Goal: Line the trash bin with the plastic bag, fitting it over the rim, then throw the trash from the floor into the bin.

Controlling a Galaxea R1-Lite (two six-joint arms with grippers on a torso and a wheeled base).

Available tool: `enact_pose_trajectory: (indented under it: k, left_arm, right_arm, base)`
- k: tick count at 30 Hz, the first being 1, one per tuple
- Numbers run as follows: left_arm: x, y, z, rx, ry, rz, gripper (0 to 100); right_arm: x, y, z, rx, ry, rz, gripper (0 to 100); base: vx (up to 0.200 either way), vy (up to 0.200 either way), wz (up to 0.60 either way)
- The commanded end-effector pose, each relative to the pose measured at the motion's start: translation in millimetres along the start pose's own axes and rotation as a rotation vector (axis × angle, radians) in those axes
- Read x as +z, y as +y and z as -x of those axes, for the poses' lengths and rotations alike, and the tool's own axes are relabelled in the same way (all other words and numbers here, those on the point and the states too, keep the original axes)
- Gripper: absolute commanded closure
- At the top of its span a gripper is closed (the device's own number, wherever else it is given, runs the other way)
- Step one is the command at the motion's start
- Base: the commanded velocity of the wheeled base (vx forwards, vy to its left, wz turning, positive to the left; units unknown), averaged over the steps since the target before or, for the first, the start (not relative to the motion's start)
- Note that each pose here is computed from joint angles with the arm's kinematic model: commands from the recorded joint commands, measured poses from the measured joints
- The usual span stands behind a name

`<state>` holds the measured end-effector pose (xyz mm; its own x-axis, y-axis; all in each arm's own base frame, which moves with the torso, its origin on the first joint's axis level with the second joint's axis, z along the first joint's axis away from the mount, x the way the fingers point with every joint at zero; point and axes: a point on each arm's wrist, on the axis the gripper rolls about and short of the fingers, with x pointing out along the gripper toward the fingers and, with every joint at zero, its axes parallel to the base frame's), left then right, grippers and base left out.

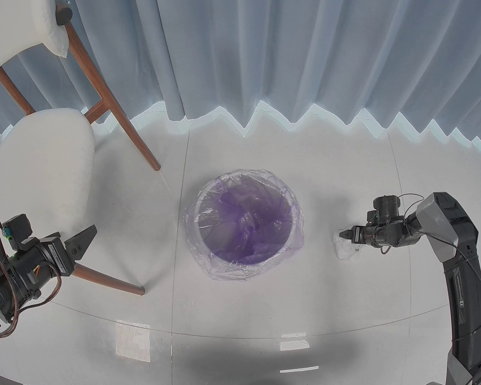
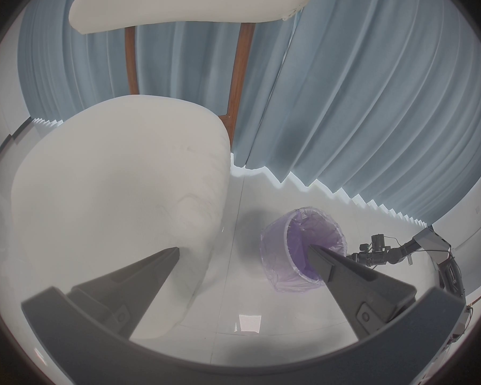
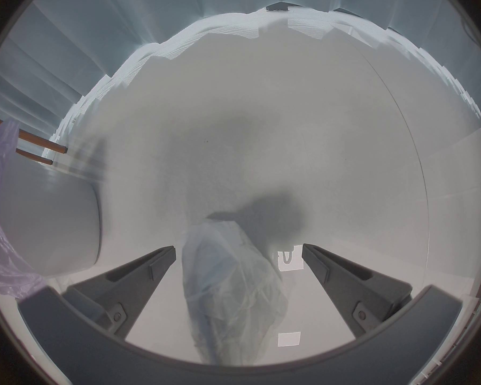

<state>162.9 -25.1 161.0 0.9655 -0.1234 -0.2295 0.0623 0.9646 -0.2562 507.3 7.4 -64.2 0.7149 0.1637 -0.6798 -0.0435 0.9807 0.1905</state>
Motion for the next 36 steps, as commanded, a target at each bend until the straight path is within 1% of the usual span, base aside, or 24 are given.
enact_pose_trajectory:
  k: [1, 2, 5, 8, 9, 11, 12, 15, 16, 17, 18, 21, 22, 23, 25, 27, 28, 29, 31, 36]
  left_arm:
    - [-2.0, 0.4, 2.7, -0.002, 0.001, 0.003, 0]
    - [-2.3, 0.5, 3.2, -0.004, 0.0, 0.003, 0]
    - [-1.4, 0.7, 10.6, -0.01, -0.031, 0.009, 0]
    - [-5.7, 2.6, 17.0, -0.007, -0.033, 0.008, 0]
    - [-7.9, 5.8, 19.9, 0.009, -0.036, 0.007, 0]
    - [-7.6, 6.6, 20.8, 0.014, -0.04, 0.008, 0]
    - [-5.3, 9.6, 24.3, 0.033, -0.063, 0.015, 0]
    - [-3.7, 11.7, 27.4, 0.046, -0.081, 0.02, 0]
    - [-2.7, 12.0, 29.1, 0.048, -0.091, 0.019, 0]
    - [-0.9, 12.6, 32.7, 0.053, -0.11, 0.022, 0]
    - [-0.7, 12.8, 33.0, 0.054, -0.112, 0.023, 0]
    - [0.2, 13.8, 35.5, 0.061, -0.125, 0.021, 0]
    - [0.6, 14.3, 36.1, 0.065, -0.129, 0.022, 0]
    - [1.2, 14.3, 36.3, 0.065, -0.132, 0.022, 0]
    - [3.0, 15.7, 38.5, 0.077, -0.148, 0.023, 0]
    - [3.6, 15.9, 39.5, 0.077, -0.155, 0.025, 0]
    - [3.5, 16.3, 41.6, 0.079, -0.162, 0.027, 0]
    - [3.1, 16.3, 42.9, 0.078, -0.165, 0.028, 0]
    - [1.7, 16.3, 45.4, 0.076, -0.167, 0.03, 0]
    - [-1.3, 16.4, 51.9, 0.069, -0.18, 0.027, 0]
  right_arm:
    - [-5.6, -0.9, -1.4, -0.003, 0.021, -0.003, 0]
    - [-6.1, -1.0, -1.8, -0.002, 0.021, -0.003, 100]
    - [-6.1, -0.2, -2.0, -0.001, 0.021, -0.002, 100]
    - [-7.0, -0.3, -2.0, -0.001, 0.024, -0.003, 100]
    - [-5.9, -0.1, -1.2, -0.002, 0.02, -0.004, 100]
    - [-5.6, 0.1, -0.3, -0.002, 0.02, -0.005, 100]
    - [-4.3, 1.4, 7.0, -0.002, 0.021, -0.008, 100]
    - [9.2, 3.4, 33.5, -0.006, 0.003, -0.017, 100]
    - [9.7, 3.7, 44.0, -0.009, 0.01, -0.023, 100]
    - [13.7, 3.9, 68.8, -0.014, -0.001, -0.031, 100]
    - [14.2, 3.3, 73.4, -0.016, -0.003, -0.033, 100]
    - [13.0, -0.4, 111.1, -0.031, -0.025, -0.043, 100]
    - [12.9, -3.2, 131.2, -0.04, -0.045, -0.047, 100]
    - [12.6, -3.9, 137.4, -0.043, -0.05, -0.046, 100]
    - [4.8, -4.8, 176.0, -0.056, -0.07, -0.045, 100]
    - [1.6, -2.5, 189.3, -0.053, -0.079, -0.038, 100]
    - [-9.5, 2.0, 214.0, -0.051, -0.094, -0.023, 100]
    - [-16.5, 4.6, 224.6, -0.049, -0.107, -0.015, 100]
    - [-28.4, 7.5, 239.9, -0.046, -0.138, -0.001, 100]
    - [-59.3, 11.6, 263.5, -0.044, -0.256, 0.08, 100]
  base:
    - [0.0, 0.0, 0.0]
    - [0.0, 0.0, 0.0]
    - [0.0, 0.0, 0.0]
    - [0.0, 0.0, 0.0]
    - [0.0, 0.0, 0.0]
    - [0.0, 0.0, 0.0]
    - [0.0, 0.0, 0.0]
    - [0.0, 0.0, 0.0]
    - [0.0, 0.0, 0.0]
    - [0.0, 0.0, 0.0]
    - [0.0, 0.0, 0.0]
    - [0.0, 0.0, 0.0]
    - [0.0, 0.0, 0.0]
    - [0.0, 0.0, 0.0]
    - [0.0, 0.0, 0.0]
    - [0.0, 0.0, 0.0]
    - [0.0, 0.0, 0.0]
    - [0.0, 0.0, 0.0]
    - [0.0, 0.0, 0.0]
    - [0.0, 0.0, 0.0]
